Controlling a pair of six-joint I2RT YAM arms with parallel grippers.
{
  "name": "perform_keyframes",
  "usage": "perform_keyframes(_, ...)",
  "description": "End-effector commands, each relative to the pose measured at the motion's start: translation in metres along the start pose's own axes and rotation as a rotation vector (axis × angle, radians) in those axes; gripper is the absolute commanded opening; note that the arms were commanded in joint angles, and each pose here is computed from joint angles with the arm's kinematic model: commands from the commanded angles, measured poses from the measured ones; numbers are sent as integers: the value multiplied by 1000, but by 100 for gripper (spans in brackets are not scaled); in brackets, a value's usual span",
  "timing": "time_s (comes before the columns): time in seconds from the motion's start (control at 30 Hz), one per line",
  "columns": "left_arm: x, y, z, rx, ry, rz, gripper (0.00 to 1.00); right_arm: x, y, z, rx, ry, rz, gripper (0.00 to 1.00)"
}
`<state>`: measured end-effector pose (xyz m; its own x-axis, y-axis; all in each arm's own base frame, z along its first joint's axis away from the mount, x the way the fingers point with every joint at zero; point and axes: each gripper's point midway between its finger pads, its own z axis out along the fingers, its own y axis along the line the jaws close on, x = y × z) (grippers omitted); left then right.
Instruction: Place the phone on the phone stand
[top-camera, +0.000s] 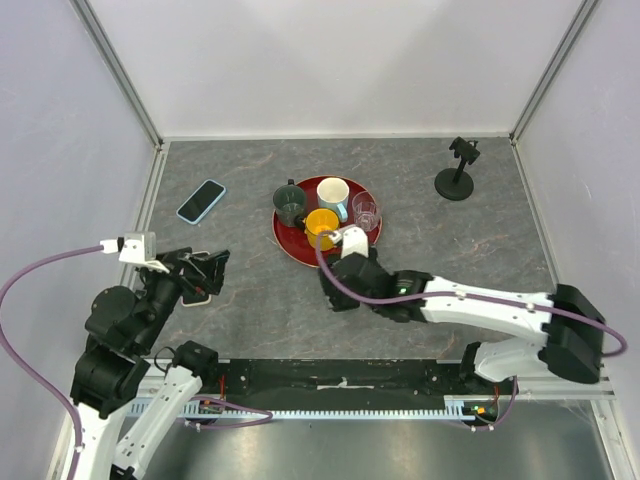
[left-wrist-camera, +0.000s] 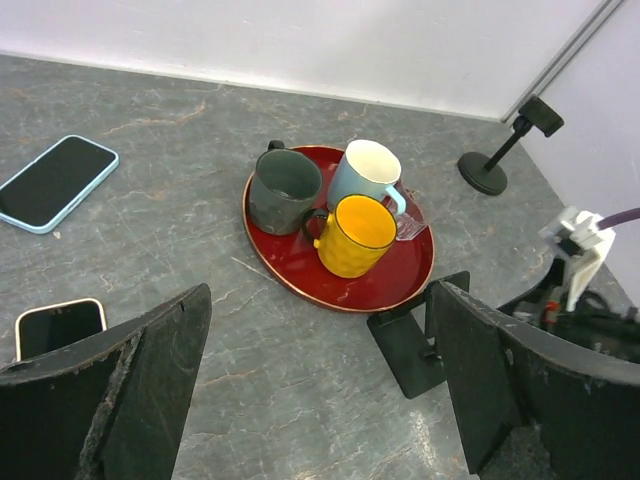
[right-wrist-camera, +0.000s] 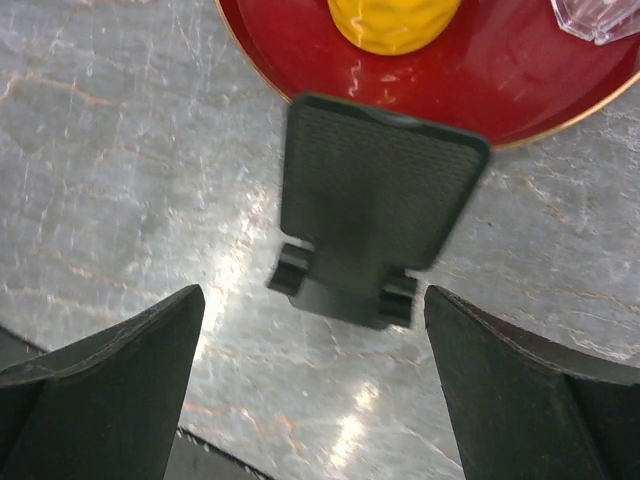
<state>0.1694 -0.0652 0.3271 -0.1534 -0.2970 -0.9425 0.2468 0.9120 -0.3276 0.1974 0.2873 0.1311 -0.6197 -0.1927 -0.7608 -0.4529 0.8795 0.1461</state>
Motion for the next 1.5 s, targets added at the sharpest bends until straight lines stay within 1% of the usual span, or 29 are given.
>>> perform_keyframes(0.0,6,-11,2,60,13,-48,97,-38,8,12,221,-196,104,98)
perform_keyframes(0.1,16,-14,3,76,47,-63,95,-40,15,17,286,-209,82,98)
perform_keyframes(0.2,22,-12,3,72,61,-75,95,-42,15,19,306,-209,80,98)
perform_keyframes(0.4,23,-11,-6,77,53,-75,94,-46,-1,2,327,-220,48,98)
perform_keyframes(0.47,24,-11,-8,77,49,-74,94,-47,-4,-1,307,-207,44,98)
perform_keyframes(0.5,24,-11,-9,80,46,-74,94,-50,-8,1,302,-209,45,98)
perform_keyframes(0.6,27,-11,-7,79,53,-80,94,-54,2,5,237,-197,25,98)
perform_keyframes(0.8,26,-19,-11,117,69,-99,94,-55,-9,20,251,-166,91,98)
perform_keyframes(1.07,27,-21,-13,128,66,-116,94,-54,-13,39,274,-141,75,98)
perform_keyframes(1.27,27,-23,-13,135,72,-123,94,-46,-21,50,323,-139,135,98)
perform_keyframes(1.33,27,-23,-13,135,73,-123,94,-46,-23,52,343,-154,171,97)
perform_keyframes(1.47,28,-23,-12,136,75,-123,93,-41,-18,59,337,-145,195,88)
